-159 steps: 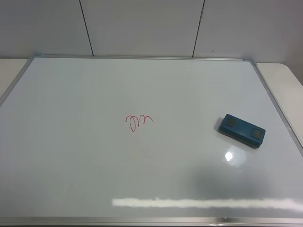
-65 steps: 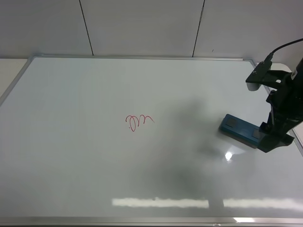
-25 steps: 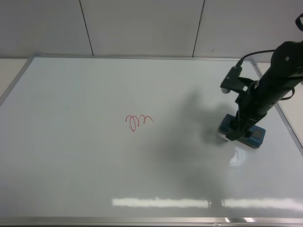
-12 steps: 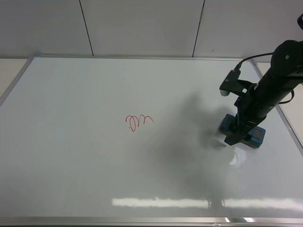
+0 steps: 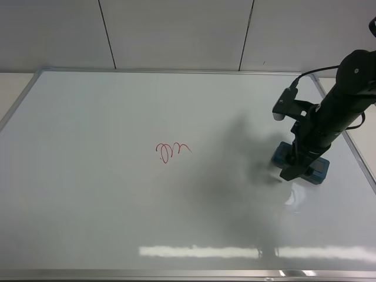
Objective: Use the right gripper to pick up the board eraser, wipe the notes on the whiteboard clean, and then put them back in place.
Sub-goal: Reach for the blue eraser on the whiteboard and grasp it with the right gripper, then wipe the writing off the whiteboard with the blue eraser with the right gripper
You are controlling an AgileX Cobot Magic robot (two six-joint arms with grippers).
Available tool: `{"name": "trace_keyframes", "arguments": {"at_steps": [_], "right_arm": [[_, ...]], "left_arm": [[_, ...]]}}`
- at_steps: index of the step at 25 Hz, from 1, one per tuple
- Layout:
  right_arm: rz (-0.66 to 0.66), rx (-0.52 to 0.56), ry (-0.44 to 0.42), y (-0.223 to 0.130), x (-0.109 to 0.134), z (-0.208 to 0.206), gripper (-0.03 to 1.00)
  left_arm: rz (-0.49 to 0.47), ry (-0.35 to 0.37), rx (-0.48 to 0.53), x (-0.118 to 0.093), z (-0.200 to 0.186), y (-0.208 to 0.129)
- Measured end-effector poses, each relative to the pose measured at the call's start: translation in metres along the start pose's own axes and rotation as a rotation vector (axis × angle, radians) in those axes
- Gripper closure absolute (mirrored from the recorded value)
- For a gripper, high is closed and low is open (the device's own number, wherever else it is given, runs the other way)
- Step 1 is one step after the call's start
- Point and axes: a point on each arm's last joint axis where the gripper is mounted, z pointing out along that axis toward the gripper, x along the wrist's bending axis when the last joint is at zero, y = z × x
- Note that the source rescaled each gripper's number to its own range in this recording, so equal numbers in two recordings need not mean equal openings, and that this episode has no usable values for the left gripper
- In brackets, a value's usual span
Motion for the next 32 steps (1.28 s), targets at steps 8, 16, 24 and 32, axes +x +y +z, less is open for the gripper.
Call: {"name": "trace_keyframes", "arguments": {"at_steps": [8,16,24,32], "right_arm": [[0.038,0.011,0.009,-0.001,0.001,0.0,0.93],[0.107,0.028,0.02,0.0,0.0,-0.003,0.93],[0.109,0.023,0.039,0.028,0.002,-0.019,0.93],[0.068,-0.032,0.015,0.071,0.011,-0.042,0.93]], "left_arm": [[0.0,0.0,0.0,0.0,0.0,0.0],[0.0,0.0,0.0,0.0,0.0,0.0],[0.0,0.0,0.0,0.0,0.0,0.0],[0.0,0.0,0.0,0.0,0.0,0.0]]}}
